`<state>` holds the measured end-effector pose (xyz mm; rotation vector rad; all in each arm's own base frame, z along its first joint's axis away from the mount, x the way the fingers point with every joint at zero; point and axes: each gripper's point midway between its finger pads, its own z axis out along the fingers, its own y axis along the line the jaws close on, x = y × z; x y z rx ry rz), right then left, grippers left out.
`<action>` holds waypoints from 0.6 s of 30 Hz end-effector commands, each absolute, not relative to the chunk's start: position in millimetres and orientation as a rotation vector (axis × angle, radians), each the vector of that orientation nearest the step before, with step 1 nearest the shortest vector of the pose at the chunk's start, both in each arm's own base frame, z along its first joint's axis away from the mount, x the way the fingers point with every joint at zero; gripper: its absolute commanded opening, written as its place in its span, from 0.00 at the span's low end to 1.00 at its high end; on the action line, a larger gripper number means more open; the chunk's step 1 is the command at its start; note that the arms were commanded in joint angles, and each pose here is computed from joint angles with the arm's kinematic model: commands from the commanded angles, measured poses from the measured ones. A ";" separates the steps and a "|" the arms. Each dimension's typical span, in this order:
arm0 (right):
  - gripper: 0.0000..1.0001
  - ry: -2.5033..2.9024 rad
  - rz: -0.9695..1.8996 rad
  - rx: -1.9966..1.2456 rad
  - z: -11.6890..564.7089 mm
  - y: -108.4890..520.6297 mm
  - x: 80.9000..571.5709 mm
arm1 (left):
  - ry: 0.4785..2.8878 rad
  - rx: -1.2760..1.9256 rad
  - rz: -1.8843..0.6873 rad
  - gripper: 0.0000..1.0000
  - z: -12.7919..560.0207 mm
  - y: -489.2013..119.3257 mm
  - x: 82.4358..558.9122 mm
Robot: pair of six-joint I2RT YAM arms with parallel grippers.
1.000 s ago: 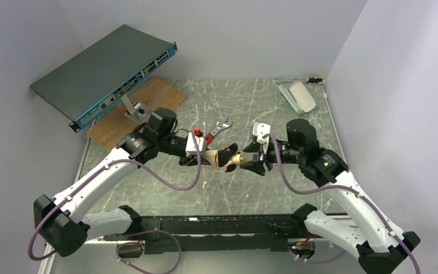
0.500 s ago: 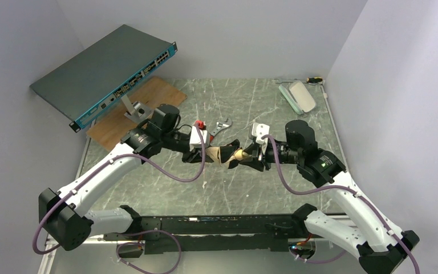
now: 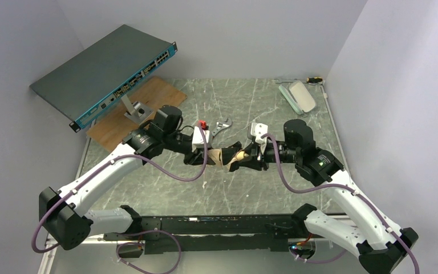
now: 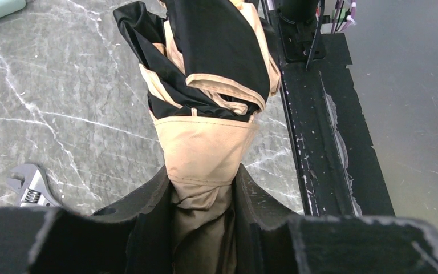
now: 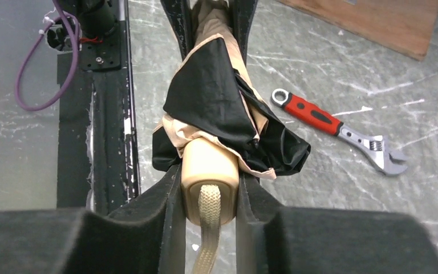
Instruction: Open the umbrella
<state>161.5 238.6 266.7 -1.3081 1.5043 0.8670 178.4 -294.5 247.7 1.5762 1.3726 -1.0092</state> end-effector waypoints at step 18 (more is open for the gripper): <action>0.00 1.518 0.901 -1.288 291.0 247.0 165.0 | 1.261 1.666 -0.568 0.58 238.6 -338.8 203.6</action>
